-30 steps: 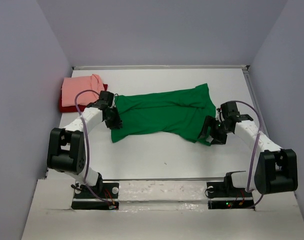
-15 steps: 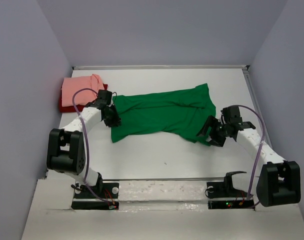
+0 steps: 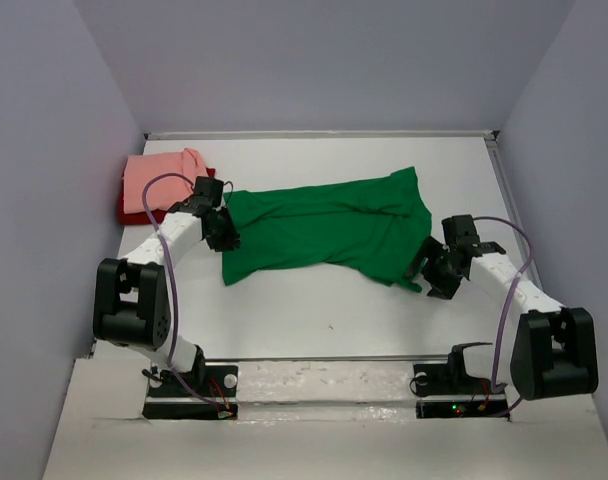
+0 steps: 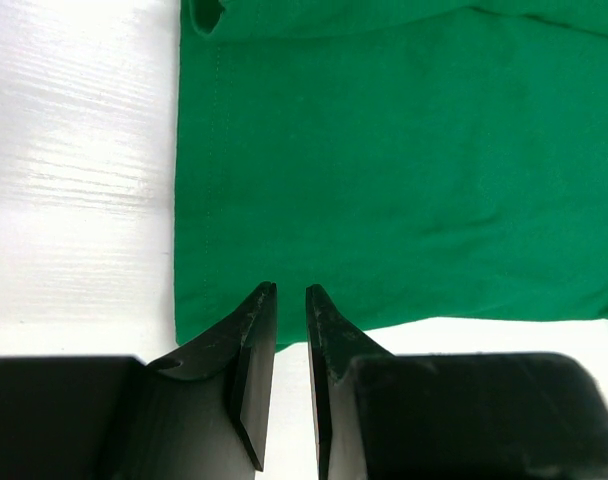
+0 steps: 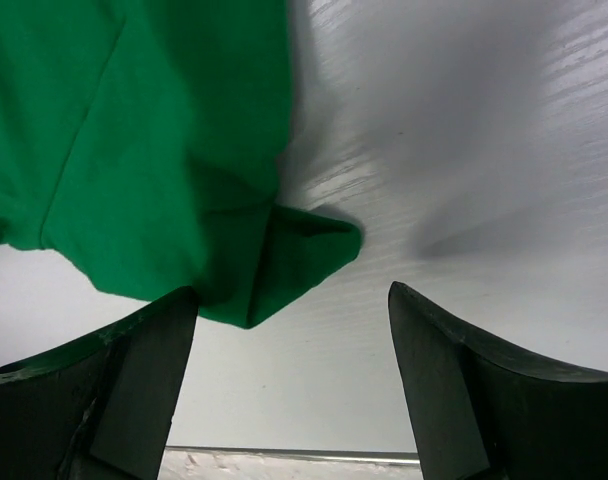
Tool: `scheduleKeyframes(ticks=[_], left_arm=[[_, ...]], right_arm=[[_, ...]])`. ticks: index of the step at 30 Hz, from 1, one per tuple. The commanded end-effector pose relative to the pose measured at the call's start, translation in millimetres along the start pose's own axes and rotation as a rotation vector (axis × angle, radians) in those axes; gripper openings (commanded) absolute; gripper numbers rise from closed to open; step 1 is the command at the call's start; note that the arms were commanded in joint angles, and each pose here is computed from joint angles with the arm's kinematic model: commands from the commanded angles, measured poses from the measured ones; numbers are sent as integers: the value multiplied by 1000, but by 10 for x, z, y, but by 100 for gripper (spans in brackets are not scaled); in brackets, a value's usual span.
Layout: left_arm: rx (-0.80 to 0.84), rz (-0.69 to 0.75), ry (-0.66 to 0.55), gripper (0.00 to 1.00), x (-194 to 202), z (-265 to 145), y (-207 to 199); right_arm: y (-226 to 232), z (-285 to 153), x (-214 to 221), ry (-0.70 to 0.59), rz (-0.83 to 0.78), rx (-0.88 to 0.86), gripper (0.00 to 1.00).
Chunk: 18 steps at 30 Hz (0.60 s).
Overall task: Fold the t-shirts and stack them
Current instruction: Fold the tshirt
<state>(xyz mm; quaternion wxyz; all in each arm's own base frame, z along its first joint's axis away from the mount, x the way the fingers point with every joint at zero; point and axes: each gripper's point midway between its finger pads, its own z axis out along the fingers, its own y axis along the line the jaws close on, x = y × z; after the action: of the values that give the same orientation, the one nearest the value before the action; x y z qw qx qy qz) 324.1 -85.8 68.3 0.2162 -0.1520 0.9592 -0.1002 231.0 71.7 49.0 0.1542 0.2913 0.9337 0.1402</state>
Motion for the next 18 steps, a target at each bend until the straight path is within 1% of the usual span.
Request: scheduleKeyframes(ticks=[1, 2, 5, 8, 9, 11, 13, 16, 18], left_arm=[[31, 19, -44, 29, -160, -158, -73], [31, 21, -46, 29, -165, -168, -79], [32, 21, -52, 29, -190, -200, -81], [34, 25, -53, 29, -204, -208, -84], [32, 23, -52, 29, -206, -211, -80], [32, 22, -49, 29, -198, -200, -78], [37, 20, -46, 29, -190, -195, -84], [22, 18, -42, 29, -164, -173, -48], [22, 18, -45, 30, -160, -173, -43]], right_arm=[[-3, 135, -30, -15, 22, -7, 82], [-20, 160, 16, 6, 24, -5, 81], [-2, 198, 23, 12, 31, -16, 79], [41, 170, 25, 7, 48, -40, 63], [49, 161, 22, 5, 47, -44, 51], [73, 136, -6, -8, 49, -52, 37], [76, 123, -32, -22, 45, -52, 34], [71, 132, -35, -19, 49, -45, 38], [65, 138, -31, -19, 45, -45, 39]])
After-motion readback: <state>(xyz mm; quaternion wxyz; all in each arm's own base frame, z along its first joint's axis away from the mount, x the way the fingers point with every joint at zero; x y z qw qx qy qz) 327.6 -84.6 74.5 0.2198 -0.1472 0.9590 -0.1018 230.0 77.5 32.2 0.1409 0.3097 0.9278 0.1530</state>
